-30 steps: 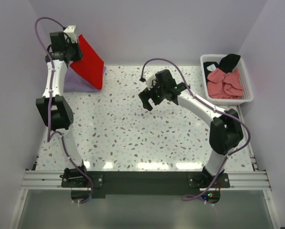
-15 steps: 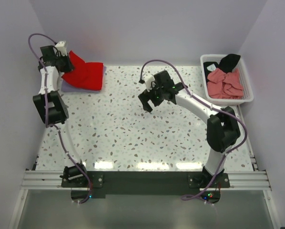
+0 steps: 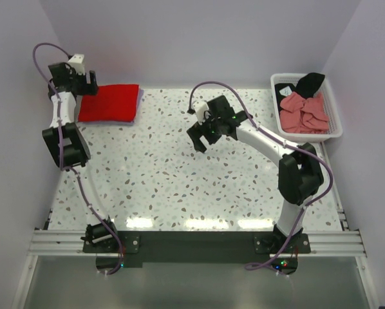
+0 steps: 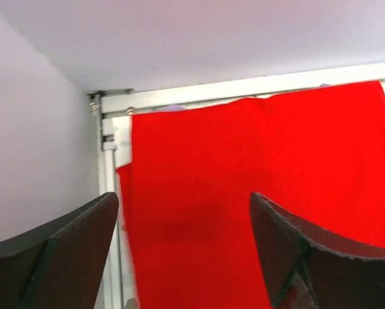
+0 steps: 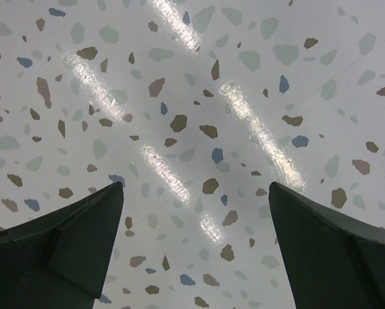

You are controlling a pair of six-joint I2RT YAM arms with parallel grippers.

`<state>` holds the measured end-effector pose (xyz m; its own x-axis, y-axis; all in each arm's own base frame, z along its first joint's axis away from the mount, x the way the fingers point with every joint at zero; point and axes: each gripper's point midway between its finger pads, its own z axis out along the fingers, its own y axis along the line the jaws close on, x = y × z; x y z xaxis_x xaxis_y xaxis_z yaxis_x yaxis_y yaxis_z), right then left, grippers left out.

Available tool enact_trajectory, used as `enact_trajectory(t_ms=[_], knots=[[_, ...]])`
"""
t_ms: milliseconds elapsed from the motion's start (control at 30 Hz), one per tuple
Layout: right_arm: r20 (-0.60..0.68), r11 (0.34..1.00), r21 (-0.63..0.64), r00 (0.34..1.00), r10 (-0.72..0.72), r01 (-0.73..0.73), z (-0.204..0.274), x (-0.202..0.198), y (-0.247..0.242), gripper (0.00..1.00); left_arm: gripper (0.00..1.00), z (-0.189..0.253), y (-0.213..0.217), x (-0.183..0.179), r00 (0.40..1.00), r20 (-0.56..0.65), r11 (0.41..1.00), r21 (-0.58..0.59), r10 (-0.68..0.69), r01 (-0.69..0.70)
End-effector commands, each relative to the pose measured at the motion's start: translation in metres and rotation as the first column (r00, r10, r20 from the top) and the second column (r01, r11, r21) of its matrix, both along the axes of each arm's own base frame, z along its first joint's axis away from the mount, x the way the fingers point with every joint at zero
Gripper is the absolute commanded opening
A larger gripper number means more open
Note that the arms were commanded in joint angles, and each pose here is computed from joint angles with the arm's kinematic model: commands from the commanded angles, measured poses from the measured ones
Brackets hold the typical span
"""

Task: Fold and stack the t-shirts
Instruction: Neatly place the folded tshirt to the corner, then reset both grippers

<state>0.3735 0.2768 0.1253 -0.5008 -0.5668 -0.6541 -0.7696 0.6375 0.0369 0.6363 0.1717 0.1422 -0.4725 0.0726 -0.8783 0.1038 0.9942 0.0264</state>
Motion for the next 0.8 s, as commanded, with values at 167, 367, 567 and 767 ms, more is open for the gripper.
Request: enact_trajectory(t_ms=[167,367,567,767], knots=[[0.058,1.000,0.022,0.998,-0.015,0.013,0.032,0.004,-0.007,0.99,1.00,0.098,0.043,-0.024,0.984,0.149,0.985,0.125,0.098,-0.117],[0.057,0.997,0.043,0.996,-0.067,0.064,0.044,0.003,-0.027,0.99,1.00,0.118,-0.007,-0.069,0.998,0.057,0.999,0.035,-0.033,0.031],[0.063,0.983,0.064,0.982,-0.178,0.175,0.066,0.008,-0.074,0.99,1.00,0.131,-0.101,-0.111,0.987,-0.028,0.979,0.129,-0.156,0.158],[0.061,0.953,0.091,0.954,-0.293,0.287,0.082,-0.011,-0.125,0.99,1.00,0.088,-0.209,-0.194,0.941,-0.117,0.941,0.090,-0.316,0.327]])
